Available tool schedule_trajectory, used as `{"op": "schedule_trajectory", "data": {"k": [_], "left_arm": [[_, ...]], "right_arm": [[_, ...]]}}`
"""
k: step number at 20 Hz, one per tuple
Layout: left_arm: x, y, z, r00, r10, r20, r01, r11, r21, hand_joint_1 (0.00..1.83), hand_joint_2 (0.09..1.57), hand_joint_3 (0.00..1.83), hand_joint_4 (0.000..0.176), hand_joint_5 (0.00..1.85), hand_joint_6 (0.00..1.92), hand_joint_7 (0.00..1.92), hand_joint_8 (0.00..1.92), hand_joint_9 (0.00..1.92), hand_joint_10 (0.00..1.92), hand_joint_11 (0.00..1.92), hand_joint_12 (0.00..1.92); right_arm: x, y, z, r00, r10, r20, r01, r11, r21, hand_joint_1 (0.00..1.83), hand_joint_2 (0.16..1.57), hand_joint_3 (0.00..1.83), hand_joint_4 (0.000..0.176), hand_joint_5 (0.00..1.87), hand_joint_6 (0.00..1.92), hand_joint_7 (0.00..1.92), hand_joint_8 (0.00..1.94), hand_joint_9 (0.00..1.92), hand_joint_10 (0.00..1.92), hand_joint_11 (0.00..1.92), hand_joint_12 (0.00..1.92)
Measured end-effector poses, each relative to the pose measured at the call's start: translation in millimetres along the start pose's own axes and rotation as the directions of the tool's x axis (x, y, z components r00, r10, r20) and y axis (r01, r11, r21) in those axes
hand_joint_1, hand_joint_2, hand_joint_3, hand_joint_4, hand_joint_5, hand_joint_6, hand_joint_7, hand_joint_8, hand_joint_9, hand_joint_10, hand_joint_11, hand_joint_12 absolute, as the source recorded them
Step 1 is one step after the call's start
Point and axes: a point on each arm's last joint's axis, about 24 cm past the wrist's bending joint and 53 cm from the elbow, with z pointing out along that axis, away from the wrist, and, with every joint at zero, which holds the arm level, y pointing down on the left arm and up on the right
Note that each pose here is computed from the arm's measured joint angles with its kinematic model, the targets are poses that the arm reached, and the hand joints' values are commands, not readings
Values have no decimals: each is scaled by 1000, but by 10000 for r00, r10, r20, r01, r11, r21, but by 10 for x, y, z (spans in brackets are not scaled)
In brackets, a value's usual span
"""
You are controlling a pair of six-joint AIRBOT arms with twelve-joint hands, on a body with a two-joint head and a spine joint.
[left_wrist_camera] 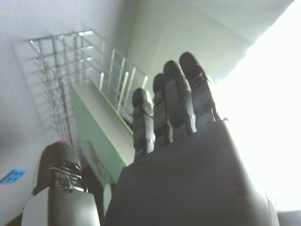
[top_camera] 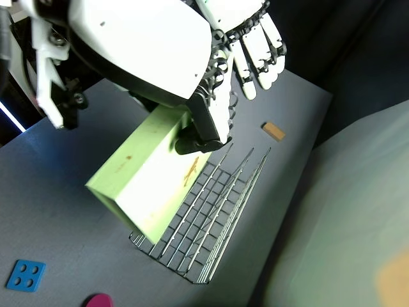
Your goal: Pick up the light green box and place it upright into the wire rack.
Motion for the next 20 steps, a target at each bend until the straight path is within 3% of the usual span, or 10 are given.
{"op": "schedule_trajectory", "data": {"k": [10,20], "left_arm": [[9,60,2,9999,106,-49,-107,9997,-236,199,1117,0,78,242,0,221,0,247,2,0,615],[18,90,-1,9999,111,-85,-114,9992,-377,209,1113,0,78,244,0,215,0,250,1,0,630]], "right_arm": [[140,-201,233,9988,431,-239,-421,9982,423,1352,1194,0,0,755,1100,826,1255,803,1495,750,1490],[369,-452,429,9990,254,-378,-221,9962,845,1354,1188,0,0,772,1076,838,1246,808,1480,754,1490]]}}
